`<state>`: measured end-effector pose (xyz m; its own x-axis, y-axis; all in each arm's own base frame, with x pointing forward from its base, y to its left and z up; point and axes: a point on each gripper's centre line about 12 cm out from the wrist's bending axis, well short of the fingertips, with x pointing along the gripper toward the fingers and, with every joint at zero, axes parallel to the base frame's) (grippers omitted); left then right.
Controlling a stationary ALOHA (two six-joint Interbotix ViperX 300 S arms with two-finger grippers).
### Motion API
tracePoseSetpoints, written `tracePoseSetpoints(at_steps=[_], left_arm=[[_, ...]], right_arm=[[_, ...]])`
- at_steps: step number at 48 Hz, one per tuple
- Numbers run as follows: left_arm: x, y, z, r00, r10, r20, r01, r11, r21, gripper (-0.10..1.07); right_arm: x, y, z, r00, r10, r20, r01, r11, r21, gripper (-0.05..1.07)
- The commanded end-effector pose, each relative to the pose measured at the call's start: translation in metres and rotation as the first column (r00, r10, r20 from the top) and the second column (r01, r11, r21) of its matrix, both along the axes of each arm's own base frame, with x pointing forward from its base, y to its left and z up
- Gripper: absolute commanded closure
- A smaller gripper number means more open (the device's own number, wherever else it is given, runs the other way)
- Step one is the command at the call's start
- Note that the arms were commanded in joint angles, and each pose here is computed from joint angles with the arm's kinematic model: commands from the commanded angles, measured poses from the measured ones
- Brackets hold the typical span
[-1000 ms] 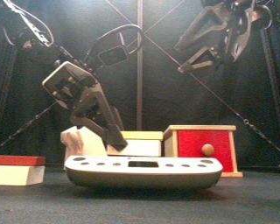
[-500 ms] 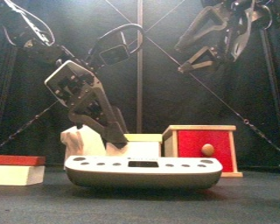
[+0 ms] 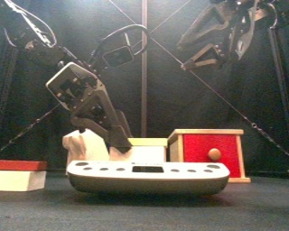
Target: Put egg sushi on stove
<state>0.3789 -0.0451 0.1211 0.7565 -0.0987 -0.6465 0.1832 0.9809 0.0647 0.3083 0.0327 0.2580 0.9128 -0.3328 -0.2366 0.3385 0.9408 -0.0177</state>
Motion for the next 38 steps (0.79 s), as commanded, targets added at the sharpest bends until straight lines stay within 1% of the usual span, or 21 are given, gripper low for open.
tracePoseSetpoints(at_steps=[1, 6, 9, 13, 18, 38], left_arm=[[0.006, 0.000, 0.015, 0.999, 0.001, 0.044, -0.001, 1.000, -0.005, 0.04], [0.006, 0.000, 0.015, 0.999, 0.001, 0.044, -0.001, 1.000, -0.005, 0.04], [0.006, 0.000, 0.015, 0.999, 0.001, 0.044, -0.001, 1.000, -0.005, 0.04], [0.006, 0.000, 0.014, 0.999, 0.002, 0.041, -0.001, 1.000, -0.005, 0.04], [0.005, 0.000, 0.014, 0.999, 0.002, 0.041, -0.001, 1.000, -0.005, 0.04], [0.006, 0.000, 0.014, 0.999, 0.000, 0.041, 0.000, 1.000, -0.004, 0.04]], right_arm=[[-0.001, -0.001, 0.004, 1.000, -0.021, 0.013, 0.021, 1.000, 0.010, 0.02], [-0.003, -0.003, 0.002, 0.999, -0.048, -0.006, 0.048, 0.996, 0.073, 0.02], [-0.006, -0.004, 0.004, 0.999, -0.049, 0.000, 0.049, 0.996, 0.080, 0.02], [-0.009, -0.005, 0.007, 0.999, -0.039, 0.014, 0.038, 0.997, 0.066, 0.02], [-0.013, -0.004, 0.005, 1.000, -0.023, 0.016, 0.023, 0.999, 0.047, 0.02], [-0.016, -0.005, 0.002, 1.000, -0.023, 0.008, 0.022, 0.999, 0.049, 0.02]])
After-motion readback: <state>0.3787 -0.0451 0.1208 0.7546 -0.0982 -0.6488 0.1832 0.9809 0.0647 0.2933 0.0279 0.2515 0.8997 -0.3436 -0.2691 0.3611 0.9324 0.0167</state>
